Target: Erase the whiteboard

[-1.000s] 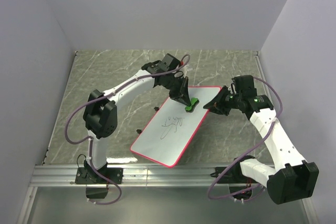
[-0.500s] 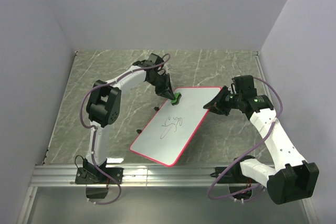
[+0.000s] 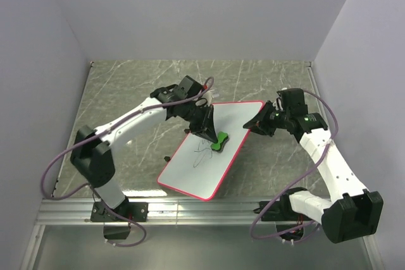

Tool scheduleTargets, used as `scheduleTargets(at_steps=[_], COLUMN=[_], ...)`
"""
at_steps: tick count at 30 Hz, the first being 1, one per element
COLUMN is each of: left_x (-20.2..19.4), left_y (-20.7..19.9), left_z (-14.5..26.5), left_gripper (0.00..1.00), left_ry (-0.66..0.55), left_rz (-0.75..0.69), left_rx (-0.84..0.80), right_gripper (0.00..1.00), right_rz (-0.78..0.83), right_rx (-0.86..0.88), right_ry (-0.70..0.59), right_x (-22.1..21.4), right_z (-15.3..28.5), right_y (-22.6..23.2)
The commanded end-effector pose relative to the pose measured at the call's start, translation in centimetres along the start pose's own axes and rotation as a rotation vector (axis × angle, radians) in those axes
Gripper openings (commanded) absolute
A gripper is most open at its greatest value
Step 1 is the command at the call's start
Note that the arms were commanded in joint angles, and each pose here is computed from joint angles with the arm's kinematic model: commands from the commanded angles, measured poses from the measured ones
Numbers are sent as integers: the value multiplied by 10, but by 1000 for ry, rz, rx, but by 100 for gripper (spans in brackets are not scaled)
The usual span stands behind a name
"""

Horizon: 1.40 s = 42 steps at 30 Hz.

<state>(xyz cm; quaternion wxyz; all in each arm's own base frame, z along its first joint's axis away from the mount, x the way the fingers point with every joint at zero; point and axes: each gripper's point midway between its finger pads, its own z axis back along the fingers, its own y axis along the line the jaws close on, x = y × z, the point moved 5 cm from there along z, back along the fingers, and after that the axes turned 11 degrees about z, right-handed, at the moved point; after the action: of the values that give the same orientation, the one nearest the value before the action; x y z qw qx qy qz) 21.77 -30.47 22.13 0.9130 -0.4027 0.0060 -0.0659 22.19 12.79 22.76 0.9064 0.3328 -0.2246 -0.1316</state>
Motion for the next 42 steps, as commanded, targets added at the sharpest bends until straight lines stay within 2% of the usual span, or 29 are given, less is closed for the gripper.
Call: scheduleTargets(at_steps=[1,4,8,17,21,25,29,32,35,38,42], left_x=[-25,-26,-27,-13,-1,8,15,18,22,16,-5], left_y=[-13,-21,-14,54,88,143,167,164,140,100,25], left_z=[15,13,3,-33,-19,3,11,5,3,3,9], left_gripper=[0,0,0,0,0,0,0,0,0,0,0], left_ry=[25,9,-5,-108,-172,-234,-253,-218,-203,-162,-103], left_rz=[35,45,62,200,244,314,319,300,245,168,89], left_rx=[-48,-90,-8,173,231,337,412,370,302,258,134], right_gripper=[0,0,0,0,0,0,0,0,0,0,0], right_rz=[120,132,145,155,161,162,157,155,157,155,144], right_rx=[8,10,-2,6,-3,1,-1,4,5,0,5], right_ry=[-8,-3,7,4,3,-3,-3,-5,-9,-12,-17], right_x=[6,9,13,14,10,6,2,2,3,5,7], right_z=[-6,-7,-8,-2,3,7,8,9,10,9,6], right_y=[5,6,8,12,11,10,7,8,10,10,11])
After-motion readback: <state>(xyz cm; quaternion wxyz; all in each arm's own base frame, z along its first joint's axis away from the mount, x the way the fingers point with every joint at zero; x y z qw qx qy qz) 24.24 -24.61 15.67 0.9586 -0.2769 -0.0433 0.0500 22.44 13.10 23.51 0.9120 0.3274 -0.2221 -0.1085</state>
